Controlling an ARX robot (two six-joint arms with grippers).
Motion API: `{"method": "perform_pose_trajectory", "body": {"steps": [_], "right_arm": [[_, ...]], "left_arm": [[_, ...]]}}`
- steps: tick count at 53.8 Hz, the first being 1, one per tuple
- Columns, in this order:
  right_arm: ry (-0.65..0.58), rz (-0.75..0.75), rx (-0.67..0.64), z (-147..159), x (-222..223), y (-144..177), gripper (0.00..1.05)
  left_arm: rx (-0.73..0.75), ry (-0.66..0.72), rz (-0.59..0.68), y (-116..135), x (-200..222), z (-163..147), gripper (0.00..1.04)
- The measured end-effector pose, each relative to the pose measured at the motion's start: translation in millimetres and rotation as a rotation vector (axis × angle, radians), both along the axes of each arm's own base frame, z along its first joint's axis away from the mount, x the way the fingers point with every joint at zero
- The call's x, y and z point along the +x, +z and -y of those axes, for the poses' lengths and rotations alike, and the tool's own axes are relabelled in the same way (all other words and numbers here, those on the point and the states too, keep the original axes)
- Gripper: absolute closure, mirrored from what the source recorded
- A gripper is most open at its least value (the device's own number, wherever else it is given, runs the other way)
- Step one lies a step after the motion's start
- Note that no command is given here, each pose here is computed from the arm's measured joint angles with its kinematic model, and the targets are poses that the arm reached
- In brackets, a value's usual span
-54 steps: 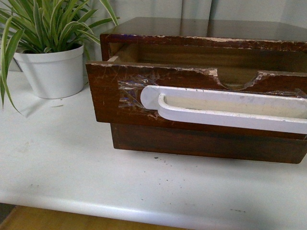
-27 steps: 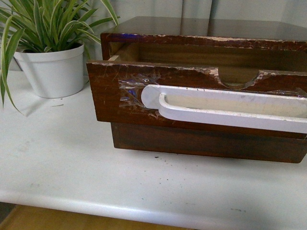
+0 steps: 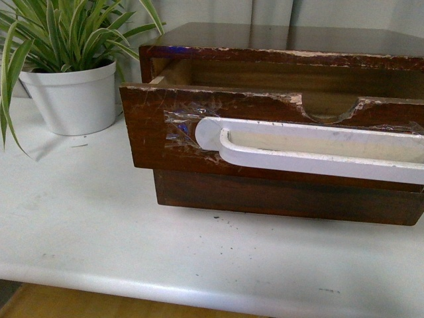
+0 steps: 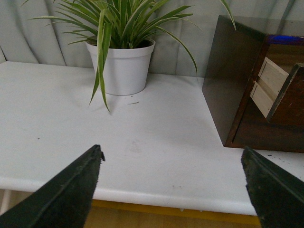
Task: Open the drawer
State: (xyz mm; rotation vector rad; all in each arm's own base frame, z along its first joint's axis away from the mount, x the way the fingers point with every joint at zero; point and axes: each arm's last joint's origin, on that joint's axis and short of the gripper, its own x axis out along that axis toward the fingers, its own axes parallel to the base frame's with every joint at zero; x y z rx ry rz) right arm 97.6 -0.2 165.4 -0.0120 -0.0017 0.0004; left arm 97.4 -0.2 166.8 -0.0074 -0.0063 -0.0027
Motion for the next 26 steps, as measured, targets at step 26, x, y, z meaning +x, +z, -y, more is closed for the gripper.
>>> {"method": "perform_pose_trajectory", "body": {"steps": [26], "right_arm": [[0.0, 0.0, 0.002, 0.0, 0.0, 0.0, 0.09]], "left_arm": [[0.002, 0.0, 0.0, 0.0, 0.0, 0.0, 0.06]]}}
